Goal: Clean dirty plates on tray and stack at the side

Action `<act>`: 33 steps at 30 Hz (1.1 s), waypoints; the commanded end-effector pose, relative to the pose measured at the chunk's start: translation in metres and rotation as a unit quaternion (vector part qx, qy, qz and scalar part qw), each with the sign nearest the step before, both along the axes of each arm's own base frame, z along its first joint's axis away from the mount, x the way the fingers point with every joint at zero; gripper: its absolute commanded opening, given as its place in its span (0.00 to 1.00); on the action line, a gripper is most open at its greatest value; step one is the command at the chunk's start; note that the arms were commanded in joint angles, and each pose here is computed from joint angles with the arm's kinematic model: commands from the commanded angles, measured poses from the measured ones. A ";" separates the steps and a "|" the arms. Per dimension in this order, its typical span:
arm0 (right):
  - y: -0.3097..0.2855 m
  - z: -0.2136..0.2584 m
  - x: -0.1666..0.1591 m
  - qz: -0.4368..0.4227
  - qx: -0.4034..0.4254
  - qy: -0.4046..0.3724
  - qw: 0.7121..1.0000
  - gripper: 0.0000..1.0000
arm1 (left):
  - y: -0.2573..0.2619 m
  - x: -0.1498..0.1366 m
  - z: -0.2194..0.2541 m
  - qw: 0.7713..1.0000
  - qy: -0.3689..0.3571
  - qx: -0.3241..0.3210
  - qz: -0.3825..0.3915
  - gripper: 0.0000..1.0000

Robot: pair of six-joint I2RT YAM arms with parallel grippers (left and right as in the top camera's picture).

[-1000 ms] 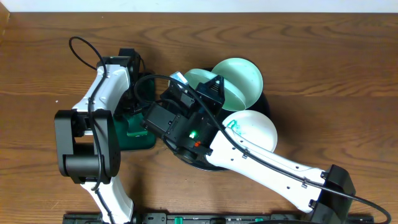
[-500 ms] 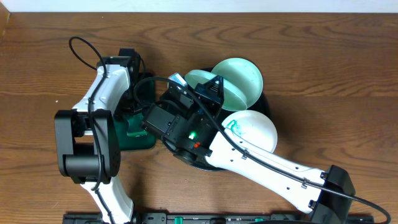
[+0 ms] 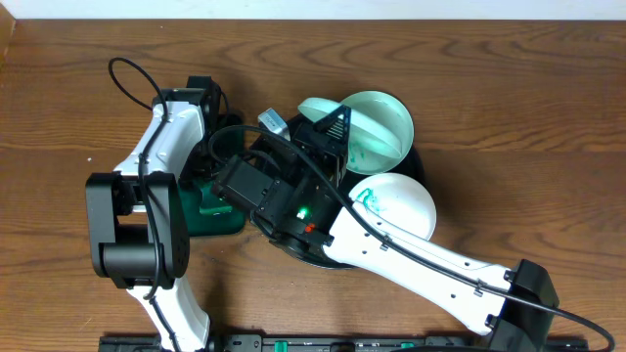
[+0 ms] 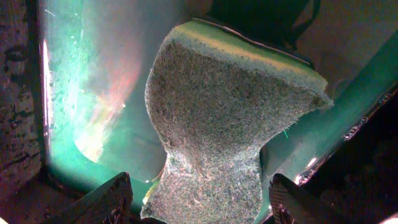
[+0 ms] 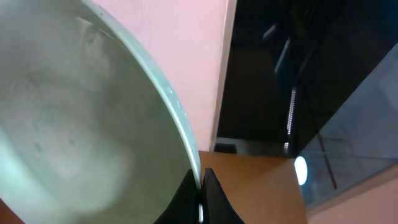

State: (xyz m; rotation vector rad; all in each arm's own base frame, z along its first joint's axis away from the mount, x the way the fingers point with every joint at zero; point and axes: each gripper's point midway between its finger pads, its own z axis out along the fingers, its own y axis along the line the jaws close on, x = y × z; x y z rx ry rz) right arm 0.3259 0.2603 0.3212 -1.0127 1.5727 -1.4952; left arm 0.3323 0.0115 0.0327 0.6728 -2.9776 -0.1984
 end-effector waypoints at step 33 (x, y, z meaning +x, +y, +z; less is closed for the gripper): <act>-0.005 -0.007 -0.019 0.022 0.090 0.012 0.996 0.01 | 0.001 -0.001 0.003 1.000 0.001 0.000 0.001 0.72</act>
